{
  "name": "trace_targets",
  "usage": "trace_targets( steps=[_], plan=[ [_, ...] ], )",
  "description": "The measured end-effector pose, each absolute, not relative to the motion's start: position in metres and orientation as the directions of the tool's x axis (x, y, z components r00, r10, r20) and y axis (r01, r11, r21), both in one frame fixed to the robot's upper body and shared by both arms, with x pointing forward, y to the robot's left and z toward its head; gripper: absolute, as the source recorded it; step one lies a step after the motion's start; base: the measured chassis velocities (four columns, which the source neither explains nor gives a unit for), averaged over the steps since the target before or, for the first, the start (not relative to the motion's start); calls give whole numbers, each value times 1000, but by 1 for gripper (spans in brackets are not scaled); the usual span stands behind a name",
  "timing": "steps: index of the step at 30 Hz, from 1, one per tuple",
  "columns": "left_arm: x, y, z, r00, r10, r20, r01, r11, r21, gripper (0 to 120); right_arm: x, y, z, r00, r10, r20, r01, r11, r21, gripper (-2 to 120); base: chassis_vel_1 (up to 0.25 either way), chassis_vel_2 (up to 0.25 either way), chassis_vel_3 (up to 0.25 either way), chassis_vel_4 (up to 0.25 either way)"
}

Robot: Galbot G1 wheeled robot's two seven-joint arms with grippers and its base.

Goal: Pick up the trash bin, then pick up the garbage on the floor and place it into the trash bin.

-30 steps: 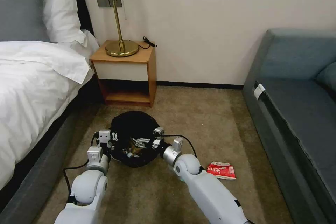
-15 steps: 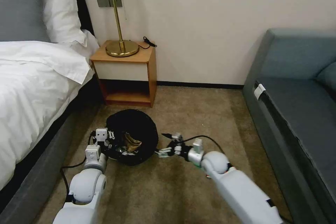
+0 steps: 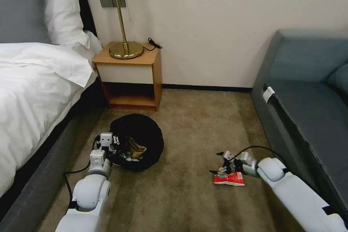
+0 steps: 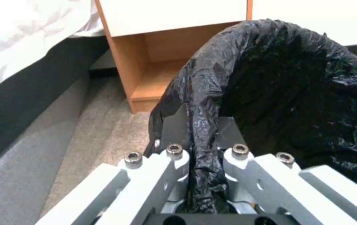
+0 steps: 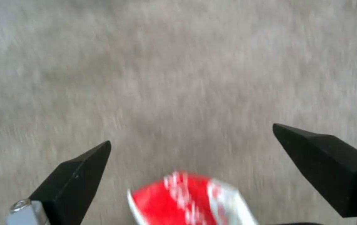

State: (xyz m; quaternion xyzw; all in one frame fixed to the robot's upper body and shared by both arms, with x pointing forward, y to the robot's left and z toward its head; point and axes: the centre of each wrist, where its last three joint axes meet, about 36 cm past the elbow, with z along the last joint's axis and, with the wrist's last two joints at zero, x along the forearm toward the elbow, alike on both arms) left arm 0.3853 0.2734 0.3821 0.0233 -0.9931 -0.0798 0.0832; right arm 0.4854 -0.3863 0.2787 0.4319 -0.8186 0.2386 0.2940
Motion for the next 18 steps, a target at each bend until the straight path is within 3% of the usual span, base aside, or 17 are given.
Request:
trace_targets(
  steps=[18],
  plan=[
    [384, 275, 379, -984, -51, 171, -22, 985, 168, 4, 495, -423, 235, -379, -478, 792, -849, 519, -94, 100, 0, 0, 0, 0]
  ],
)
